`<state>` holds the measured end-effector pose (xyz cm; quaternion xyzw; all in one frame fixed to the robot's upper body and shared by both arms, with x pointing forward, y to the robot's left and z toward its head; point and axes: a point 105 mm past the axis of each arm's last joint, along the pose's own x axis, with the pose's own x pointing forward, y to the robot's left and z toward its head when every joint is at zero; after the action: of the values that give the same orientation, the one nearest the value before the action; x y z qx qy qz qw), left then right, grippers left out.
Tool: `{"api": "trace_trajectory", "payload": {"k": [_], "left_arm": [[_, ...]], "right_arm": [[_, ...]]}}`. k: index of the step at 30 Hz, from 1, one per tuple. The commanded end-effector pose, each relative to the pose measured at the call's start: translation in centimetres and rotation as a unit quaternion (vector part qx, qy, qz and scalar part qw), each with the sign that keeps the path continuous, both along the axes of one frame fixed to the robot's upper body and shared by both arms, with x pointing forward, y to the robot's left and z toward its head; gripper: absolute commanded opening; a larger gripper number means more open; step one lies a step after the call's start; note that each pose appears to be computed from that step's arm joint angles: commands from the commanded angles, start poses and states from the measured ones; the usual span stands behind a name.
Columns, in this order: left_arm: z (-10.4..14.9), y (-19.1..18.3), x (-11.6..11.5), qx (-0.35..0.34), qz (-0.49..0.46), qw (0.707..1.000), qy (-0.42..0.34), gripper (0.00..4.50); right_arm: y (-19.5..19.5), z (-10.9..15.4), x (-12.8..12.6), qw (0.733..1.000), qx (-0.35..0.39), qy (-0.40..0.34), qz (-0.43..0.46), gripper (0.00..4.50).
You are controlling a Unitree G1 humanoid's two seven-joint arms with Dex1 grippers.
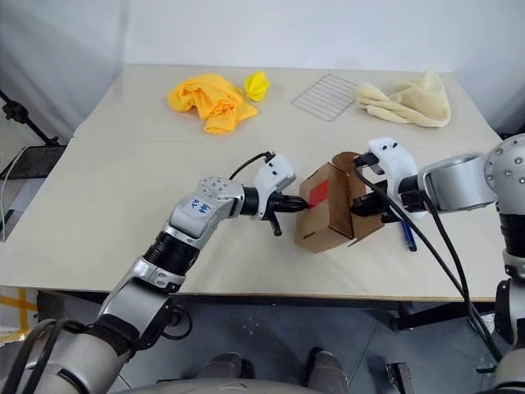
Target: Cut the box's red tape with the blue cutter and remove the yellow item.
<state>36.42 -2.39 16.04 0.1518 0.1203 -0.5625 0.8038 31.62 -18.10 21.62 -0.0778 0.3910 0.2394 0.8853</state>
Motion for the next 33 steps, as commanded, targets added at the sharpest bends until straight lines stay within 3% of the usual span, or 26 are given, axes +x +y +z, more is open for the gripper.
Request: {"api": "trace_trajectory", "payload": {"k": [1,8,20,26,30,33], "left_arm": [[-1.9,-1.7,-1.5,0.011,-0.022,0.999,0.029,0.00],[-1.9,-2.2,-1.5,-0.001,-0.016,0.999,0.035,0.00],[-1.3,-1.0,0.5,-0.033,0.024,0.999,0.034,0.00],[-1.1,0.4,1.4,-0.041,0.047,0.998,0.030,0.00],[3.6,1.7,1.2,-0.154,0.030,0.985,0.066,0.00],[5.7,1.6,0.2,-0.192,-0.005,0.978,0.085,0.00]], "right_arm": [[0.9,1.5,-0.6,0.999,-0.025,-0.019,0.029,0.03],[0.9,1.9,-1.5,0.995,-0.088,-0.024,0.051,0.03],[-0.3,2.0,-0.7,0.983,-0.181,-0.036,0.023,0.03],[-0.3,1.7,-0.4,0.981,-0.189,-0.028,0.021,0.03],[0.1,1.8,-0.1,0.980,-0.196,-0.033,0.025,0.03],[-0.1,1.8,0.0,0.978,-0.204,-0.036,0.024,0.03]]}}
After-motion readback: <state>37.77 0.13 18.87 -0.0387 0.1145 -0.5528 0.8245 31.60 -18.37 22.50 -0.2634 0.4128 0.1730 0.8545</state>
